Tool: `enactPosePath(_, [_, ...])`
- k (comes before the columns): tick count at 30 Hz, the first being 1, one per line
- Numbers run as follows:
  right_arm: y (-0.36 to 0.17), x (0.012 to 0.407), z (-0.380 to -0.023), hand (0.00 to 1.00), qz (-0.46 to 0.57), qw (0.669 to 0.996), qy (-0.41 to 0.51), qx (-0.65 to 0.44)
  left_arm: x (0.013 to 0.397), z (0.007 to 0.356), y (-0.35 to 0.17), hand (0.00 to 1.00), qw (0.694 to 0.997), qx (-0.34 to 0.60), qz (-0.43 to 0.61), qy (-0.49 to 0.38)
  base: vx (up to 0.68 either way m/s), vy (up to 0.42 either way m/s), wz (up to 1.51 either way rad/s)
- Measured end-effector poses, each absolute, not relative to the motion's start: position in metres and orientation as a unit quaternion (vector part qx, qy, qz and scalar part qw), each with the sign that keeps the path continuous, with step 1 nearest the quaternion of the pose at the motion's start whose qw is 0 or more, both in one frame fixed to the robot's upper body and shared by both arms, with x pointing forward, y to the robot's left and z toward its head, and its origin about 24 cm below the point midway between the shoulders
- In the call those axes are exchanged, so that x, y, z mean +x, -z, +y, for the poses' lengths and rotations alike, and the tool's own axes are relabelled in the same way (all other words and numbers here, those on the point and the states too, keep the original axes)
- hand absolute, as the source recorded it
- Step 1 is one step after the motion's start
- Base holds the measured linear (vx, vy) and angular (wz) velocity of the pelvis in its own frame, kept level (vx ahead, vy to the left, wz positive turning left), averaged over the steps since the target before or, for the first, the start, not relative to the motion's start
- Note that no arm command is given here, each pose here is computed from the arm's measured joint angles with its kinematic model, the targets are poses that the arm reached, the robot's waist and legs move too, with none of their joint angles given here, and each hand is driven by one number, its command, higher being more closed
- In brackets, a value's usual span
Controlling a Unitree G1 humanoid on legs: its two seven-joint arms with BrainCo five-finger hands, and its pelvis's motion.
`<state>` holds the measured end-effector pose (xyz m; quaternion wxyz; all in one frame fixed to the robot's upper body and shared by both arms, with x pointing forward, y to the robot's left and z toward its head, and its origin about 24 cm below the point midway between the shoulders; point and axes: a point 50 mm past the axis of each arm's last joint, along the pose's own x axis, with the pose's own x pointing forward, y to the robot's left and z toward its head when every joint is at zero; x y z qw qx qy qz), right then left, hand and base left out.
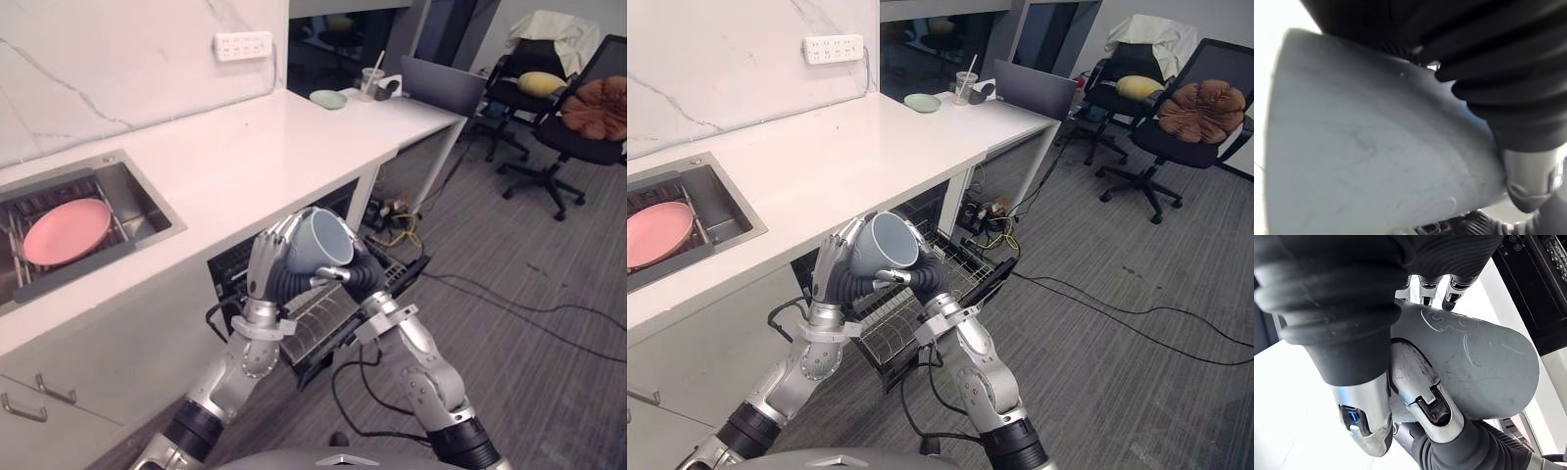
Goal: Walk over to the sink, pick up the cup, carry it to the dishwasher, place the cup inside the dishwasher, then close the dishwasher door
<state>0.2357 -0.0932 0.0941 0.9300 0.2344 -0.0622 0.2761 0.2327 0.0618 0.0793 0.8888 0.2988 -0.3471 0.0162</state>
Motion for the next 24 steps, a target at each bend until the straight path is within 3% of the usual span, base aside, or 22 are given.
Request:
enactPosePath(7, [-0.0935,0.2352,-0.0913,0.00,-0.056,0.927,-0.274,0.251,0.2324,0.0612,-0.0789,1.00,0.889,0.299,-0.347,-0.015,0.00,0.000,0.00])
enactPosePath(8, [-0.0935,0.2352,-0.0911,1.00,-0.056,0.926,-0.274,0.253,0.2323,0.0610,-0.0789,1.00,0.889,0.299,-0.347,-0.014,0.00,0.000,0.00])
enactPosePath(24, [-0.0938,0.2339,-0.0872,1.00,-0.054,0.925,-0.265,0.267,0.2332,0.0633,-0.0757,1.00,0.890,0.304,-0.340,-0.025,0.00,0.000,0.00])
